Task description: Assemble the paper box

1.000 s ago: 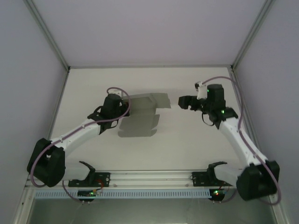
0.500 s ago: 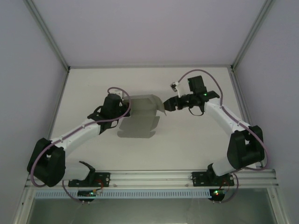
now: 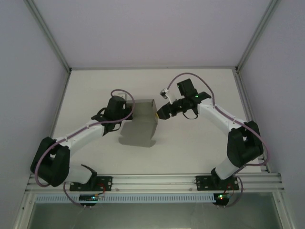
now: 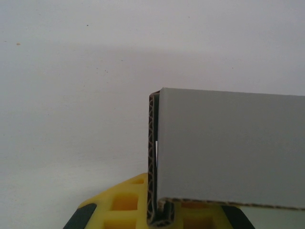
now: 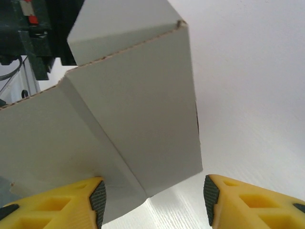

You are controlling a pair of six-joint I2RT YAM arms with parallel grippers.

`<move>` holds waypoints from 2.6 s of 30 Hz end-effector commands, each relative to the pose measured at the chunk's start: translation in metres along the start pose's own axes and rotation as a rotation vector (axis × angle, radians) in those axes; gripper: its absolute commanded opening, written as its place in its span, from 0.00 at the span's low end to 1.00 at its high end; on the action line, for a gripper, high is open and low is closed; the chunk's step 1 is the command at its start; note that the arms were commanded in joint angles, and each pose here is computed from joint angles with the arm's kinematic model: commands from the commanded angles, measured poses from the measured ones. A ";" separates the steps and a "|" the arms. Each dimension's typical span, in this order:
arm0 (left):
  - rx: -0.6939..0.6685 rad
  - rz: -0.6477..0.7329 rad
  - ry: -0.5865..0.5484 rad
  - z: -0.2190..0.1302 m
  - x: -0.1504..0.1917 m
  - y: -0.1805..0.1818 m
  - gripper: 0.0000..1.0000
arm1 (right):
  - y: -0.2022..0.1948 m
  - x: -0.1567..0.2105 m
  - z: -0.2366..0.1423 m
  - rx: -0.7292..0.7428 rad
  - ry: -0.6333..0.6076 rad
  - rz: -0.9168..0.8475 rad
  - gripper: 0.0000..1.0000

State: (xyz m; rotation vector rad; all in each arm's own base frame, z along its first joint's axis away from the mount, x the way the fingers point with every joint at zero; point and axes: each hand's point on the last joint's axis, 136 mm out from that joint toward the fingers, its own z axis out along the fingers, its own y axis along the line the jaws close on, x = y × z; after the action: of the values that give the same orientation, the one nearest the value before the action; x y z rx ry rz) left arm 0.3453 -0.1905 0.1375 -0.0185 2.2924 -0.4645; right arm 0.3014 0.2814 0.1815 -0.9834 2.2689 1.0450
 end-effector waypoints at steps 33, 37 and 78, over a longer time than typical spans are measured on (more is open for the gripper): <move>-0.120 -0.142 -0.256 -0.031 -0.062 0.019 0.00 | 0.008 -0.030 -0.051 0.126 -0.383 0.357 0.99; -0.080 -0.168 -0.286 -0.033 -0.072 0.010 0.00 | 0.024 -0.047 -0.038 0.019 -0.392 0.358 0.92; 0.168 -0.408 -0.438 -0.042 -0.119 -0.012 0.00 | 0.062 -0.084 -0.041 -0.524 -0.532 0.569 0.00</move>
State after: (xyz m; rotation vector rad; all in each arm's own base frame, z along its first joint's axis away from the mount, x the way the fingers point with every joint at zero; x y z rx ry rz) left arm 0.3946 -0.1461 0.2294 -0.5368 1.8339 -0.6549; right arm 0.3166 0.3085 0.2678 -0.0406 1.9605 1.8495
